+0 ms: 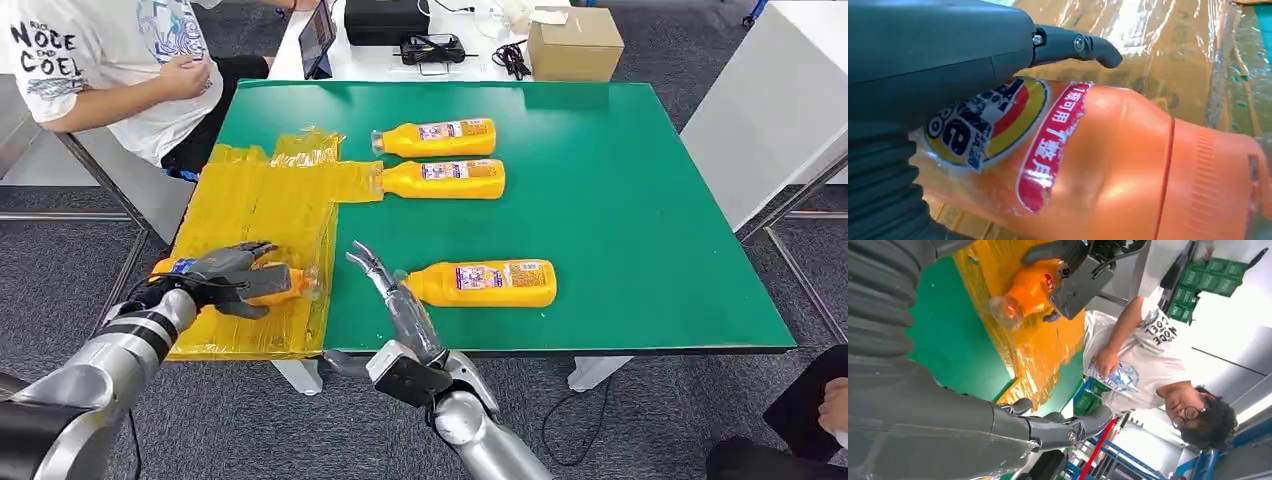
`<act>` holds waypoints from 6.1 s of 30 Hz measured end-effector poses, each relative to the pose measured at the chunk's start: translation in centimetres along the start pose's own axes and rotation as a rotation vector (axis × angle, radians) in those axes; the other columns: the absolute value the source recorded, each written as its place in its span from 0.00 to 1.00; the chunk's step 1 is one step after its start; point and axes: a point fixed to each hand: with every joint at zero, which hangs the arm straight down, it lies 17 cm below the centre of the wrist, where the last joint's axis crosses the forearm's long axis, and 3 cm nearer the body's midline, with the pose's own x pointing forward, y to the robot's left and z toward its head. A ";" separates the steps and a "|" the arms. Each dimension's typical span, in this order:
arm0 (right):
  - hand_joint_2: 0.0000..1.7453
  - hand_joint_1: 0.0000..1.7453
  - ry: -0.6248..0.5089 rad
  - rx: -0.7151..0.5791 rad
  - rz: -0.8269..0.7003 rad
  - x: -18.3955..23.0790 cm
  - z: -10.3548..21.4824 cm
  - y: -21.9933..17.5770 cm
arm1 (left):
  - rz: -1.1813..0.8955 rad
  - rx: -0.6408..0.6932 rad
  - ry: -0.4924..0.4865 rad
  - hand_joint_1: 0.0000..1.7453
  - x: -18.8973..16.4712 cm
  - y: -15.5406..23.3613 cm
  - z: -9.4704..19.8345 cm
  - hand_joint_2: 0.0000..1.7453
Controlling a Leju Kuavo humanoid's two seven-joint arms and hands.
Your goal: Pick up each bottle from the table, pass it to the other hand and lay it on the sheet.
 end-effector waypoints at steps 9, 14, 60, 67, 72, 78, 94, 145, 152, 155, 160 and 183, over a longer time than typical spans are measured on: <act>1.00 0.00 0.006 0.004 -0.004 -0.2 -0.1 0.2 | 0.008 -0.007 -0.003 0.00 0.0 -0.1 0.0 0.00; 1.00 0.00 0.007 0.006 -0.005 -0.3 -0.1 0.2 | 0.042 -0.029 -0.015 0.00 0.3 -0.3 0.2 0.00; 1.00 0.00 0.301 -0.154 0.538 -8.3 6.1 -13.9 | 1.106 1.320 -0.326 0.00 8.9 15.1 10.7 0.00; 1.00 0.00 0.425 -0.093 0.716 -11.4 7.7 -21.5 | 1.208 1.167 -0.338 0.00 10.1 11.0 8.1 1.00; 1.00 0.00 0.484 -0.009 0.754 -13.5 7.2 -23.9 | 1.170 1.137 -0.347 0.00 11.3 10.7 7.6 1.00; 1.00 0.00 0.529 0.100 0.678 -15.8 5.2 -24.1 | 1.095 1.073 -0.382 0.00 14.1 10.3 6.4 1.00; 1.00 0.00 0.556 0.323 0.377 -17.7 3.0 -18.9 | 1.020 1.007 -0.415 0.00 16.8 10.4 4.6 1.00; 1.00 0.00 0.778 0.736 0.428 -20.0 14.6 -20.0 | 0.990 0.908 -0.433 0.00 19.7 9.2 2.5 1.00; 1.00 0.00 0.796 0.748 0.456 -21.3 15.2 -18.6 | 0.990 0.892 -0.431 0.00 20.0 8.8 2.2 1.00; 1.00 0.00 0.811 0.756 0.494 -21.9 15.5 -18.6 | 0.994 0.883 -0.428 0.00 20.0 8.6 2.1 1.00; 1.00 0.00 0.842 0.766 0.526 -22.6 16.2 -18.9 | 0.996 0.874 -0.423 0.00 20.0 8.3 1.9 1.00; 1.00 1.00 0.922 0.807 0.577 -23.3 17.4 -20.5 | 1.001 0.862 -0.413 0.00 19.9 7.9 1.7 1.00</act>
